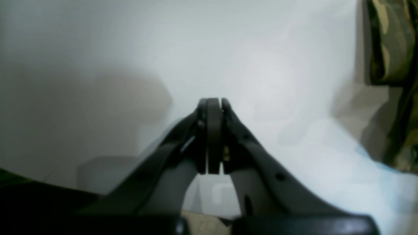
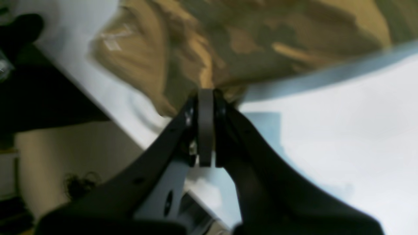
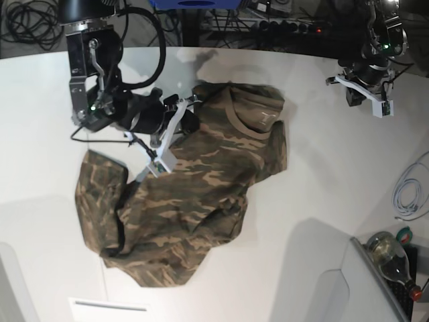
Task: Layout the t-shirt on the table in an organized manner, then fold the t-shirt properly
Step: 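Drag the shirt collar edge with the right gripper to spread it flat, then grasp the shirt with both grippers and lift it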
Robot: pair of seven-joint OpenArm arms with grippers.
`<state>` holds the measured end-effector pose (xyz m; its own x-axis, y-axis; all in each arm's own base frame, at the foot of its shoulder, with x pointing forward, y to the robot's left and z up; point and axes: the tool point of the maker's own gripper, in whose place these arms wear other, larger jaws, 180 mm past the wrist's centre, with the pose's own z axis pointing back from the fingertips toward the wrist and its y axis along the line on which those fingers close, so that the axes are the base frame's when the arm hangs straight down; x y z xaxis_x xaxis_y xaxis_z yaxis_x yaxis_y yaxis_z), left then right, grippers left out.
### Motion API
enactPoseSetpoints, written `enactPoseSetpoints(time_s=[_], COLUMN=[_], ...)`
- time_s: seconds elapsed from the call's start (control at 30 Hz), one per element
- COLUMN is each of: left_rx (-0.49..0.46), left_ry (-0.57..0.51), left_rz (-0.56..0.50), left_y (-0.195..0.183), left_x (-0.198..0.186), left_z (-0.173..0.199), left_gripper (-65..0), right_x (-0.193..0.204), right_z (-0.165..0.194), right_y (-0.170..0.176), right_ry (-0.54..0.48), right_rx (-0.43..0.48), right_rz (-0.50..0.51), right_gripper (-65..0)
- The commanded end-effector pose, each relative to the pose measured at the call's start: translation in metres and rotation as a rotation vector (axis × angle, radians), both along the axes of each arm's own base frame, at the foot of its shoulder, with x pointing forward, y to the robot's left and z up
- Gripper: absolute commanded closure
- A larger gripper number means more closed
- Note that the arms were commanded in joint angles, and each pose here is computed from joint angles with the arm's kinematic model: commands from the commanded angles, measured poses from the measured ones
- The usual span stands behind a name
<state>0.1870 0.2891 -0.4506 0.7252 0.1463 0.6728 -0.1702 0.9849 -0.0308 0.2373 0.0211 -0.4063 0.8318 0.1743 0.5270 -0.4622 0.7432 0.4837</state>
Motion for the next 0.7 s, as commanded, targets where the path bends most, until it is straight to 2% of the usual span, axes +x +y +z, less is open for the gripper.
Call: enactPoseSetpoints(time_s=[0.0,0.03,0.1,0.23,0.3,0.37,0.43,0.5,0.6,0.63,0.67], left_rx=[0.01,0.009,0.007,0.002,0.005,0.013,0.013,0.016,0.021,0.022,0.023], left_ry=[-0.035,-0.036,-0.041,-0.057,-0.071,-0.079,-0.081,-0.078,-0.071,-0.068,-0.07], left_rz=[-0.013,-0.015,-0.024,-0.056,-0.071,-0.074,-0.065,-0.066,-0.069,-0.07,-0.071], left_y=[0.001,0.0,-0.003,-0.014,-0.018,-0.018,-0.015,-0.015,-0.013,-0.012,-0.012], left_x=[0.007,0.008,0.01,0.017,0.02,0.022,0.021,0.021,0.018,0.017,0.018], left_z=[0.009,0.009,0.01,0.015,0.02,0.024,0.024,0.023,0.023,0.022,0.023], left_gripper=[0.0,0.0,0.0,0.0,0.0,0.0,0.0,0.0,0.0,0.0,0.0], right_x=[0.017,0.022,0.035,0.073,0.087,0.083,0.061,0.033,0.01,0.007,0.004], right_z=[0.031,0.047,0.072,0.093,0.083,0.068,0.048,0.024,0.002,-0.004,-0.011], right_y=[0.007,0.008,0.008,0.006,-0.009,-0.024,-0.032,-0.036,-0.035,-0.036,-0.035], right_ry=[-0.089,-0.127,-0.197,-0.266,-0.234,-0.161,-0.076,0.002,0.033,0.039,0.052], right_rx=[0.059,0.063,0.054,0.031,-0.014,-0.014,0.011,0.021,0.057,0.066,0.071], right_rz=[-0.003,0.011,0.029,0.039,0.007,-0.07,-0.126,-0.16,-0.22,-0.24,-0.248], right_gripper=[-2.7,-0.5,0.0,-0.3,-0.8,-1.4,-7.8,-23.6,-44.7,-46.8,-46.2])
